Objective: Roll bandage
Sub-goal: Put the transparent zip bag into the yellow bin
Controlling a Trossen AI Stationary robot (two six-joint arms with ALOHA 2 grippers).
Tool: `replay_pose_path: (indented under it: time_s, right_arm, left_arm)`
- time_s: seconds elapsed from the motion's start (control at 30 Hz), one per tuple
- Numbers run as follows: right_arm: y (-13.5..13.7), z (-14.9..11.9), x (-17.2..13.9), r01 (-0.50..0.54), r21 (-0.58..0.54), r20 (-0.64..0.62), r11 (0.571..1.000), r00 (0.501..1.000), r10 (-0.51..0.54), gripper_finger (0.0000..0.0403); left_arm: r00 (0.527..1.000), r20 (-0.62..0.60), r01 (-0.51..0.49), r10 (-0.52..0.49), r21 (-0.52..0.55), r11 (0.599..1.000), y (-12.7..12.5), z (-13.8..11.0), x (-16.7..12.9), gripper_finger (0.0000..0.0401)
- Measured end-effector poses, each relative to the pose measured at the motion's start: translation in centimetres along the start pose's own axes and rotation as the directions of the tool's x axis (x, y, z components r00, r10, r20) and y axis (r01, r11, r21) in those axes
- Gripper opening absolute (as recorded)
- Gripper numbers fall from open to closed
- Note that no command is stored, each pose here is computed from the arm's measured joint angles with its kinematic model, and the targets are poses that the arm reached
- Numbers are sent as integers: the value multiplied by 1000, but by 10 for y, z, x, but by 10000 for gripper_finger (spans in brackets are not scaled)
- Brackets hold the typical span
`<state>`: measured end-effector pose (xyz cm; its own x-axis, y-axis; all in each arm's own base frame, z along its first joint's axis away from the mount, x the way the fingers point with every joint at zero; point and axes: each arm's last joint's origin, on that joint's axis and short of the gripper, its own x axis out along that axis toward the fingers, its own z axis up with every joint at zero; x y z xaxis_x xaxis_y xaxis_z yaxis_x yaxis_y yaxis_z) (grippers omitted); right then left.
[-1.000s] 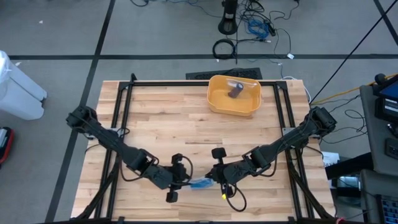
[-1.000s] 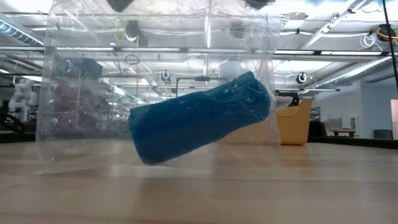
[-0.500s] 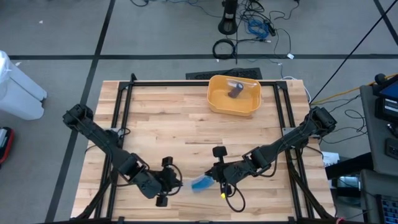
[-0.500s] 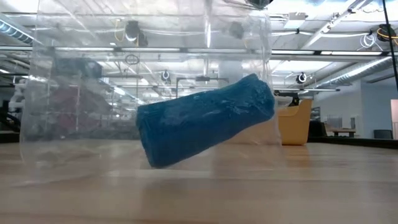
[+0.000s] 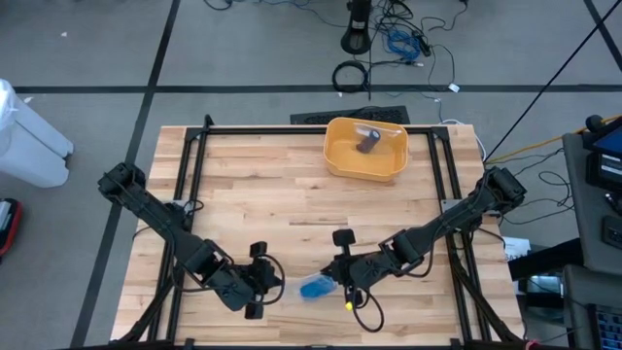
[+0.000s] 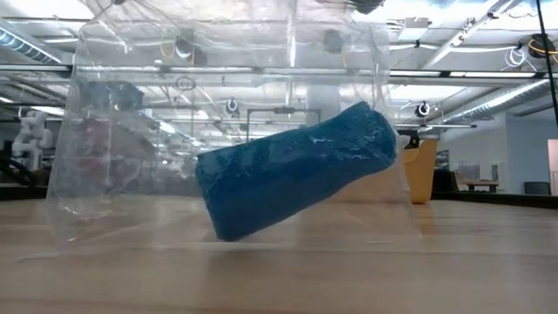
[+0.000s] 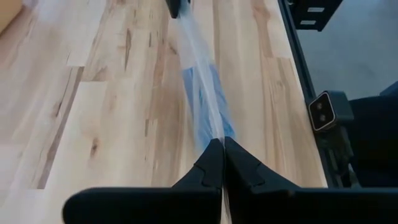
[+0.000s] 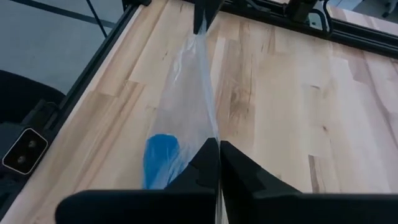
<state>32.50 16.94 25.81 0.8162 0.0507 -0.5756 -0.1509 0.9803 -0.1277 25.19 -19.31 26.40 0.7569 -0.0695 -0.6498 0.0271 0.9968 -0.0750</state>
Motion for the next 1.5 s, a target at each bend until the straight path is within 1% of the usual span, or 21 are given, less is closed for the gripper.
replay_pose_path:
  time_s: [0.1,0.2,0.3,0.5,0.63,0.77,0.83,0.9,1.03,1.1,1.23,1.43,1.5]
  right_arm:
    - [0,0,0,3,2,5,1000,1000,-3,1]
    - [0,4,0,4,13,36,1000,999,-4,14]
    - [0,5,0,3,5,45,1000,999,-3,38]
    - [0,5,0,3,2,53,1000,999,-3,98]
    - [-1,9,0,1,7,87,1000,996,-1,134]
    - [-10,15,5,10,38,143,999,990,-15,158]
    - [-14,16,12,-18,54,161,998,987,10,165]
    - [-17,15,21,-41,53,164,998,986,32,168]
    - [-22,13,33,-24,49,161,999,987,16,167]
    - [-25,13,38,-48,48,155,998,987,40,162]
    - [-28,14,43,-99,38,151,994,984,92,141]
    - [-29,20,41,-132,19,204,991,971,125,109]
    - [-30,20,41,-145,32,204,989,970,136,98]
  left_arm:
    - [1000,3,-7,7,-4,1000,1,1,1,1]
    - [1000,4,-17,17,-11,1000,4,2,2,1]
    - [999,9,-33,33,-21,999,8,4,4,1]
    - [999,14,-44,44,-26,999,10,6,5,0]
    - [998,26,-55,55,-25,998,11,7,5,0]
    - [997,59,-44,44,-2,999,10,11,6,0]
    - [997,71,-41,41,1,999,10,12,6,0]
    - [996,74,-40,40,-1,999,10,13,6,0]
    - [996,74,-40,40,-1,999,10,12,6,0]
    - [996,73,-40,40,-1,999,10,12,6,0]
    - [997,72,-41,41,-1,999,10,12,6,0]
    - [997,71,-43,44,-6,999,11,12,6,0]
    - [994,85,-65,65,-6,998,12,13,7,0]
